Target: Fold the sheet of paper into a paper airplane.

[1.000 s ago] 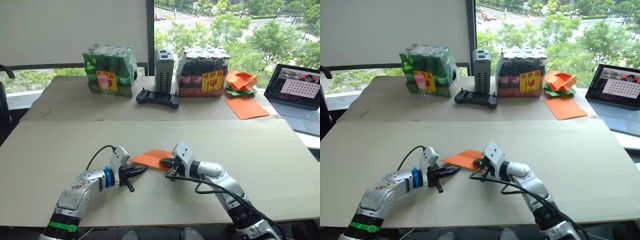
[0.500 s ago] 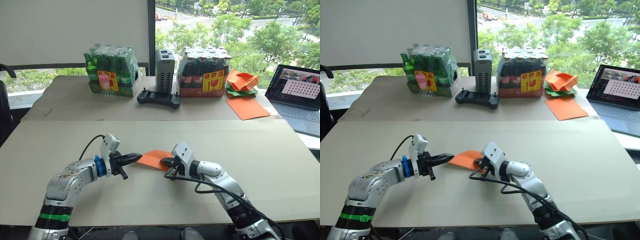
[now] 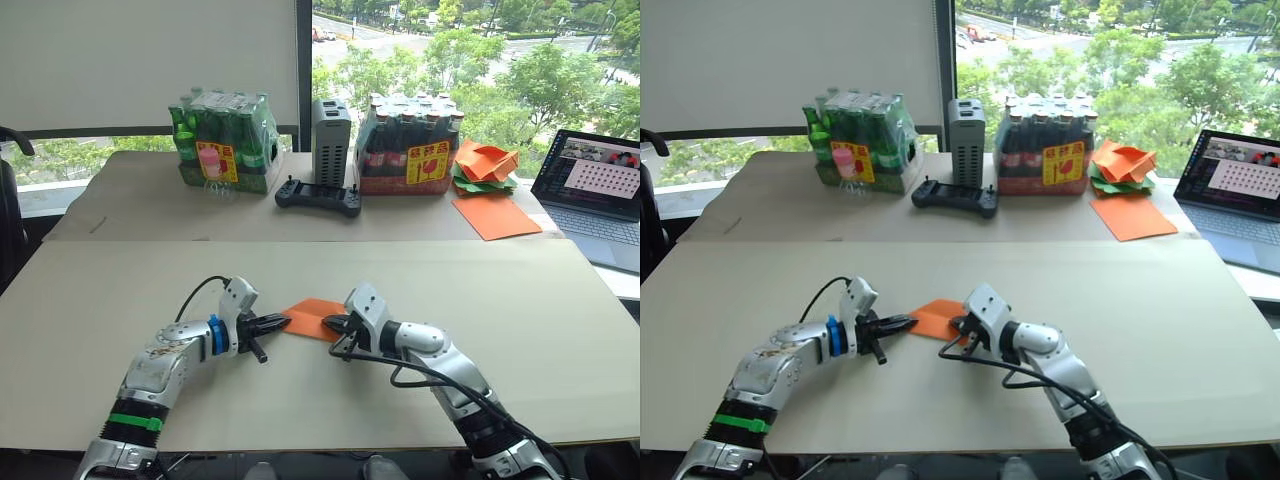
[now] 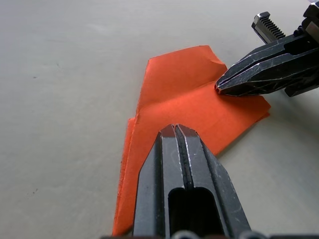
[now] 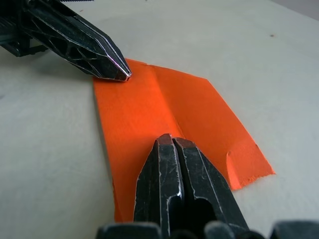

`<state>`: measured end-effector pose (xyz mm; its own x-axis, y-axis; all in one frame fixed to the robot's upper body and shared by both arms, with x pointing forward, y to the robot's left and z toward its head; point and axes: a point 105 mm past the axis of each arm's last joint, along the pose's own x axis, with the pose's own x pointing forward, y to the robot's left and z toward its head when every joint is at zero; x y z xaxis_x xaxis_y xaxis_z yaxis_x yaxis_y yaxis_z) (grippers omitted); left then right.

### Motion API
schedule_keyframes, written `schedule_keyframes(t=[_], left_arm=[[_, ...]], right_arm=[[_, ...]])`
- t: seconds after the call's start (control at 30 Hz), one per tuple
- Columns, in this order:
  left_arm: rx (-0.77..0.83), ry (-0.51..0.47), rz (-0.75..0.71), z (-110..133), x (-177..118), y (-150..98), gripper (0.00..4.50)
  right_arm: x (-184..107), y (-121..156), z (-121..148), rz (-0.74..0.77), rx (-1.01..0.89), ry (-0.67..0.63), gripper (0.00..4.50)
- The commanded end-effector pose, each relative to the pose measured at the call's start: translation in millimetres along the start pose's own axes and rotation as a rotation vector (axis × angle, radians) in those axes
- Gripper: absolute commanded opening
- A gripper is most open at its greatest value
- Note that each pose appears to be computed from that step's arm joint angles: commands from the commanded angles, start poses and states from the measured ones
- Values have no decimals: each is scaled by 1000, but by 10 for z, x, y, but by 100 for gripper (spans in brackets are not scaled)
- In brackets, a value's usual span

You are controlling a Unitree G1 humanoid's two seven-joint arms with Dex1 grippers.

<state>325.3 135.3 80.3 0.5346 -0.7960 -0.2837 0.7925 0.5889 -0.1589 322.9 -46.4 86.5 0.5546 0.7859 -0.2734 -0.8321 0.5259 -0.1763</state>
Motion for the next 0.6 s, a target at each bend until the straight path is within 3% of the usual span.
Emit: schedule_keyframes(t=[0.03, 0.13, 0.3, 0.6], left_arm=[[-1, 26, 0, -67, 12, 14, 0], [-6, 33, 3, -98, -1, 21, 0], [-12, 34, 1, -107, -9, 15, 0], [-19, 27, -1, -101, -16, 3, 0]], right_arm=[[-72, -73, 236, -33, 53, -112, 2], [-151, -249, 367, -109, 133, -200, 2], [-206, -435, 367, -185, 202, -216, 154], [-136, -403, 126, -174, 296, -135, 154]])
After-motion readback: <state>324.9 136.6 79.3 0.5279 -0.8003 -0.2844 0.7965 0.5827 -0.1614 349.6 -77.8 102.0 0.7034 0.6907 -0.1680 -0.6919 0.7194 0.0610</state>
